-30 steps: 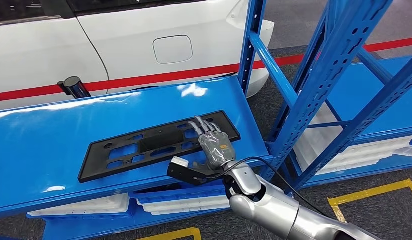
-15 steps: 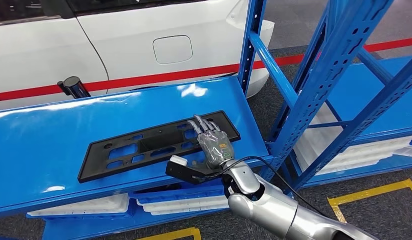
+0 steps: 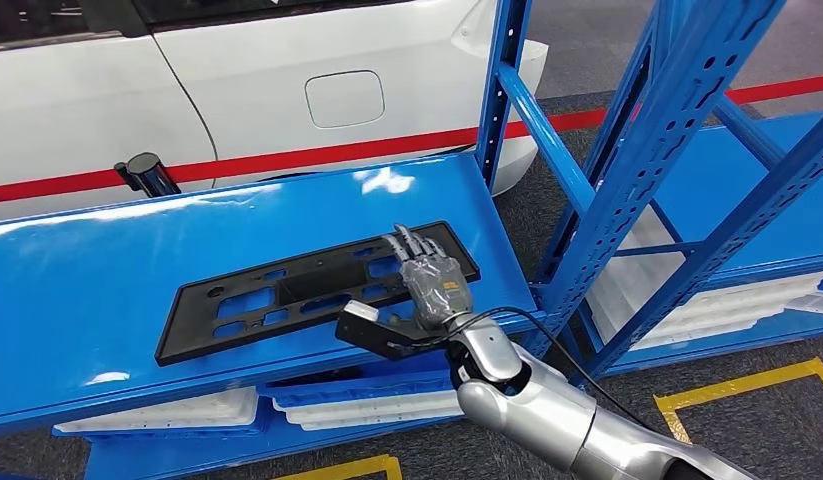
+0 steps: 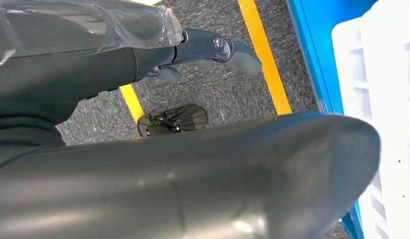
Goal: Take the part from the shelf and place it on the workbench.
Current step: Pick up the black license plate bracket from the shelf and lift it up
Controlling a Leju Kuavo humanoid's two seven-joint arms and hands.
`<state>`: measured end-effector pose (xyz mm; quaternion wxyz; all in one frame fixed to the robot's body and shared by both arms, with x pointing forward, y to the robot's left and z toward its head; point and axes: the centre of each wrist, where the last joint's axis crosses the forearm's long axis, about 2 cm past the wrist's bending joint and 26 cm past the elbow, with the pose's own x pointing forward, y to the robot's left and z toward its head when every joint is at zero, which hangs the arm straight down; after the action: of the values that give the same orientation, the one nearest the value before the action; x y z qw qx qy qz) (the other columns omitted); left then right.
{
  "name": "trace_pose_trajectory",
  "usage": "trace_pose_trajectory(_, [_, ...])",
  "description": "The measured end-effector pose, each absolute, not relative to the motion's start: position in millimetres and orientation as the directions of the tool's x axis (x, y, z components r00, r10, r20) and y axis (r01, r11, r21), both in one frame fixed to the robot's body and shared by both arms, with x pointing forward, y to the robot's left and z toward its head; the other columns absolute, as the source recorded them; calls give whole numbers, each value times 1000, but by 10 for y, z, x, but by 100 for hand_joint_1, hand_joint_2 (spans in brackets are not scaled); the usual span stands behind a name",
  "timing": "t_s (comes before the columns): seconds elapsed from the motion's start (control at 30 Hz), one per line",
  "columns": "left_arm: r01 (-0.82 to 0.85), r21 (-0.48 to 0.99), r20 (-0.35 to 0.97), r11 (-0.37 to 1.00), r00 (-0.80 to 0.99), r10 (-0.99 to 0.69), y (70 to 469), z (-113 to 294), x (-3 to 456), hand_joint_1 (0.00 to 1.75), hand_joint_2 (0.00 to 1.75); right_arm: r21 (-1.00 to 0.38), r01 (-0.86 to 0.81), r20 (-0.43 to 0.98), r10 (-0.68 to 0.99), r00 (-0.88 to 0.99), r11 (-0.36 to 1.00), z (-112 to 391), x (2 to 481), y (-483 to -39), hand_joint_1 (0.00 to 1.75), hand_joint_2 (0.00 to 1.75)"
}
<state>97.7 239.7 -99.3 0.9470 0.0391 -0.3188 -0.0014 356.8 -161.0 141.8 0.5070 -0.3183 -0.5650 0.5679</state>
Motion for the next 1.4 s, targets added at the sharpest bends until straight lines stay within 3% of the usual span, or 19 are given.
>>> trace_pose_trajectory(0.03, [-21, 75, 604, 997, 797, -29, 2396, -992, 977, 0, 0, -964, -217, 213, 936, -281, 154, 1416, 3570, -1614, 1, 175])
trace_pose_trajectory(0.17, [-16, 75, 604, 997, 796, -33, 2395, -992, 978, 0, 0, -961, -224, 223, 935, -277, 163, 1417, 3577, -1624, 172, 175])
trace_pose_trajectory(0.57, [-7, 72, 608, 997, 793, -38, 2391, -992, 980, 0, 0, -954, -245, 243, 927, -285, 174, 1414, 3582, -1645, 175, 175])
trace_pose_trajectory(0.7, [0, 60, 614, 998, 789, -37, 2388, -991, 982, 0, 175, -953, -241, 251, 925, -284, 184, 1438, 3602, -1655, 175, 175])
trace_pose_trajectory(1.1, [13, 63, 635, 998, 771, -50, 2384, -979, 1034, 0, 175, -951, -236, 263, 924, -277, 200, 1451, 3613, -1669, 175, 175])
trace_pose_trajectory(1.4, [-27, 88, 605, 996, 795, -32, 2392, -983, 1016, 0, 175, -971, -108, 234, 933, -272, 212, 1670, 3622, -1662, 175, 175])
